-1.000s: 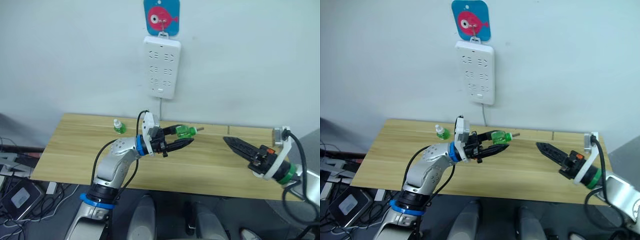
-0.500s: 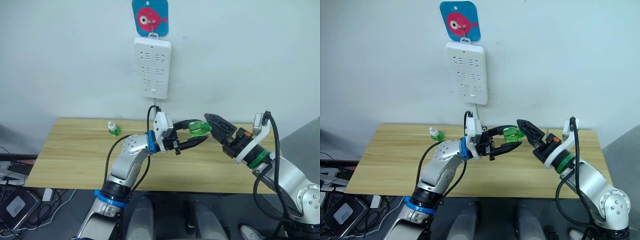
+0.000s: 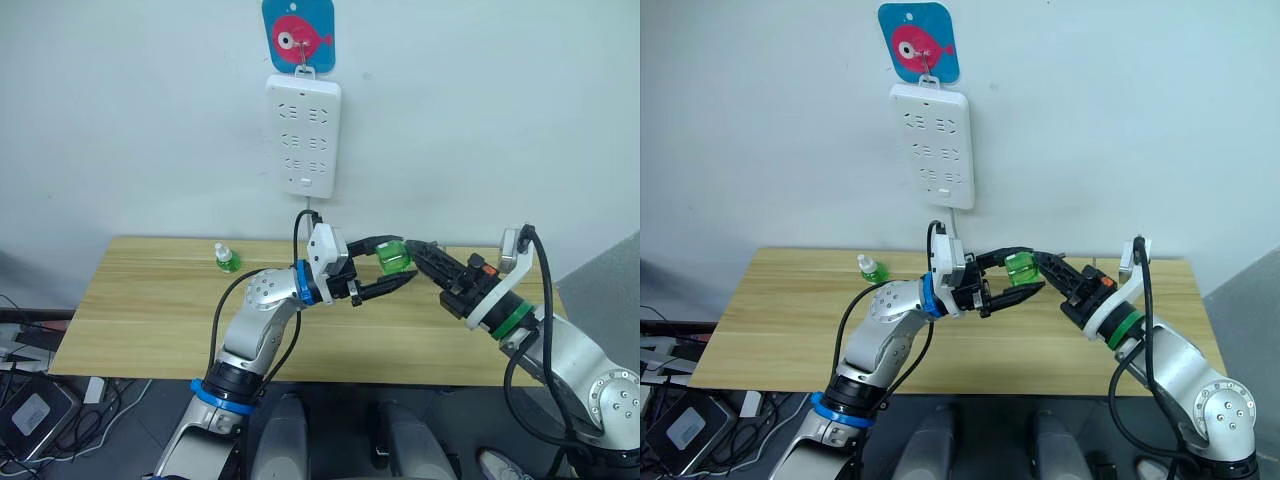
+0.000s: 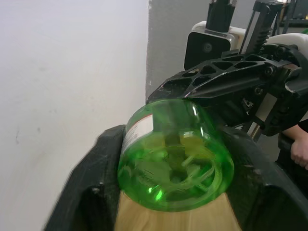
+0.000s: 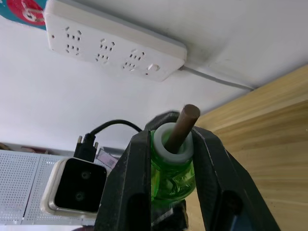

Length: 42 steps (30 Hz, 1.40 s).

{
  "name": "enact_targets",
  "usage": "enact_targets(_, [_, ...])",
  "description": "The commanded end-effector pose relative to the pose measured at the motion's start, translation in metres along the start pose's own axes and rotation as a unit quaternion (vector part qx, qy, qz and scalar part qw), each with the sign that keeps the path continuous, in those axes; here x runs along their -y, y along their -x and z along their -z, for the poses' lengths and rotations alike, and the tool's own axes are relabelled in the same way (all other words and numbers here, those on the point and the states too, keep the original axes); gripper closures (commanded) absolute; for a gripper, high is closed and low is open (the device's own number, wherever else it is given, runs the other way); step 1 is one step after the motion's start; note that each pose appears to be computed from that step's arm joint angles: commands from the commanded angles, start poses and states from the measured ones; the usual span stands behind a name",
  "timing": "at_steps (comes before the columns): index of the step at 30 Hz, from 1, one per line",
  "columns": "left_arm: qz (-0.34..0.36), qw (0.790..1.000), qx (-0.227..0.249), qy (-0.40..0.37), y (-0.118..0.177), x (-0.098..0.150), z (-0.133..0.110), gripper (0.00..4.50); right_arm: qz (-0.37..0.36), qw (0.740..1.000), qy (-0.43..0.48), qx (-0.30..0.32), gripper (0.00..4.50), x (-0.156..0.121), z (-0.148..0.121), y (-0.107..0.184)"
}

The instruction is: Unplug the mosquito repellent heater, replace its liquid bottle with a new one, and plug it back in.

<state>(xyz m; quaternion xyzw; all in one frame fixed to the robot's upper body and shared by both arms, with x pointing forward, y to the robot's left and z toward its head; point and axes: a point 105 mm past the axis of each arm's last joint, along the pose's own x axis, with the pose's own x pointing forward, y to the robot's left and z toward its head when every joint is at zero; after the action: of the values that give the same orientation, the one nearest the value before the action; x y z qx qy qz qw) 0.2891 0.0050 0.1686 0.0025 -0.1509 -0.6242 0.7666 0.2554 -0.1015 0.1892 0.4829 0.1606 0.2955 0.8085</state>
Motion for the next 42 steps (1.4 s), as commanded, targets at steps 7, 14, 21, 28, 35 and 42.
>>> enact_targets(7, [0.048, 0.997, -0.068, -0.009, 0.018, 0.002, -0.001, 0.0, 0.12, 0.98, 0.16, 0.016, 3.69, 0.048, -0.033, 0.02])
enact_targets(14, [0.062, 0.987, -0.147, 0.004, 0.022, 0.003, 0.027, 0.0, 0.243, 0.855, 0.458, 0.009, 3.69, 0.113, -0.056, 0.019])
enact_targets(21, [0.03, 0.991, -0.131, -0.018, 0.014, -0.011, 0.026, 0.0, 0.282, 0.768, 0.573, 0.051, 3.69, 0.149, -0.065, 0.004])
enact_targets(28, [-0.025, 0.991, -0.119, -0.061, 0.02, -0.02, 0.028, 0.0, 0.294, 0.757, 0.577, 0.087, 3.69, 0.159, -0.064, -0.001])
enact_targets(35, [-0.015, 0.992, -0.112, -0.057, 0.007, -0.01, 0.027, 0.0, 0.308, 0.755, 0.571, 0.095, 3.69, 0.17, -0.057, -0.002])
enact_targets(42, [-0.004, 0.992, -0.11, -0.056, 0.005, -0.004, 0.025, 0.0, 0.306, 0.749, 0.58, 0.097, 3.34, 0.174, -0.057, -0.008])
